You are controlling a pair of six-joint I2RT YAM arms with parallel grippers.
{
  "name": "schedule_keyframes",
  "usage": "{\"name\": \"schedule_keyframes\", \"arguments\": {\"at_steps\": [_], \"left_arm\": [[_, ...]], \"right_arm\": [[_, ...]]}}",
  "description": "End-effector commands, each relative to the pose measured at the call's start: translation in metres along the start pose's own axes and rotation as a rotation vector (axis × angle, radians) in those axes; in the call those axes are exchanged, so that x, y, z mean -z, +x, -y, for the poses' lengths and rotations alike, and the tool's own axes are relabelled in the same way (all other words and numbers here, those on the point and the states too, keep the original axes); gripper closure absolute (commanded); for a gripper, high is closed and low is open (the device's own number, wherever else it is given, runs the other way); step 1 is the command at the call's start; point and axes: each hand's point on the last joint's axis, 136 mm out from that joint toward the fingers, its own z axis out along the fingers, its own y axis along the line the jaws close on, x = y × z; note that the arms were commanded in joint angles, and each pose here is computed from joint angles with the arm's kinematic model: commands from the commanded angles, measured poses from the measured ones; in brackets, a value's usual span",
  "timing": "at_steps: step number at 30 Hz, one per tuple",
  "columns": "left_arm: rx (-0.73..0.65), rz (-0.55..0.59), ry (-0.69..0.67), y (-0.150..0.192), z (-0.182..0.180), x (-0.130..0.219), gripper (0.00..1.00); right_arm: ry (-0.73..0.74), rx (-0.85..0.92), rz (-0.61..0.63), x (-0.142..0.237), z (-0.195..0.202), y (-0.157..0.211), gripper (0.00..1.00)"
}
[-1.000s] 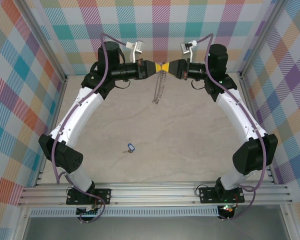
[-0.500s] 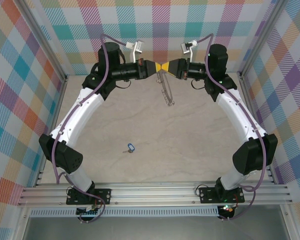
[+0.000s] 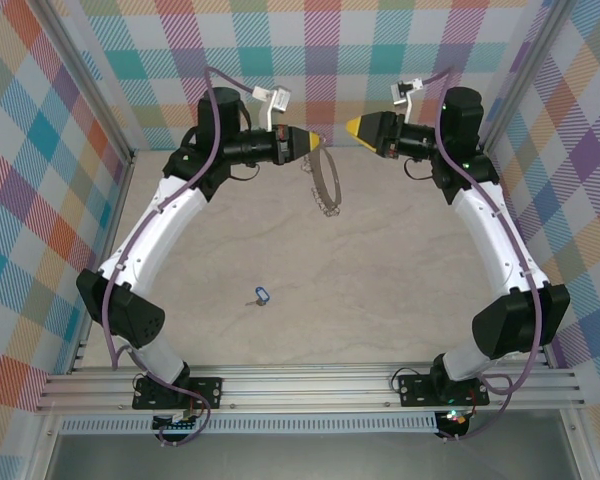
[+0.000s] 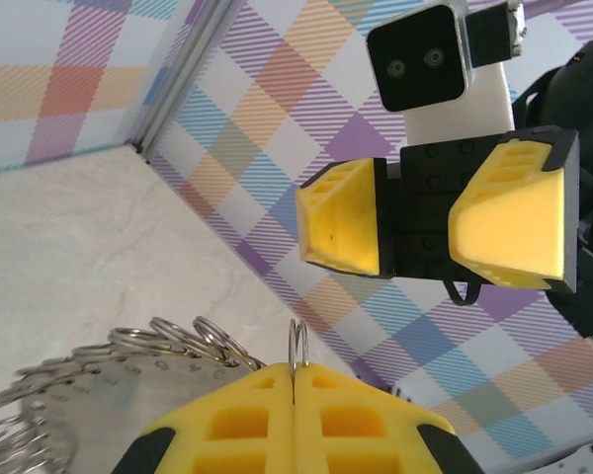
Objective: Put the keys on the keyring
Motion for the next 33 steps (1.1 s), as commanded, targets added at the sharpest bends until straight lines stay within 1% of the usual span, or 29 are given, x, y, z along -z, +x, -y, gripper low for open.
{"name": "schedule_keyframes", "arguments": {"at_steps": [1, 4, 9, 12, 17, 23, 33], "left_arm": [[-0.205, 0.092, 0.024, -0.022, 0.034, 0.026, 1.0], [-0.272, 0.129, 0.04, -0.026, 0.04, 0.03, 1.0], [-0.294, 0.146, 0.072, -0.028, 0.047, 0.032, 1.0], [-0.28, 0.136, 0.101, -0.029, 0.05, 0.029, 1.0], [-0.266, 0.123, 0.141, -0.029, 0.056, 0.027, 1.0], [-0.236, 0.102, 0.182, -0.03, 0.06, 0.023, 1.0], [-0.198, 0.094, 0.217, -0.032, 0.063, 0.018, 1.0]], "right_arm": [[-0.044, 0.081, -0.014, 0.005, -0.028, 0.0, 0.45], [-0.064, 0.093, -0.02, 0.005, -0.034, 0.001, 0.47], [-0.103, 0.115, -0.051, -0.001, -0.044, 0.008, 0.49], [-0.117, 0.127, -0.064, -0.004, -0.048, 0.01, 0.5], [-0.147, 0.161, -0.077, -0.005, -0.061, 0.009, 0.56], [-0.157, 0.177, -0.085, -0.009, -0.067, 0.006, 0.57], [-0.171, 0.164, -0.106, -0.019, -0.061, 0.003, 0.56]]}}
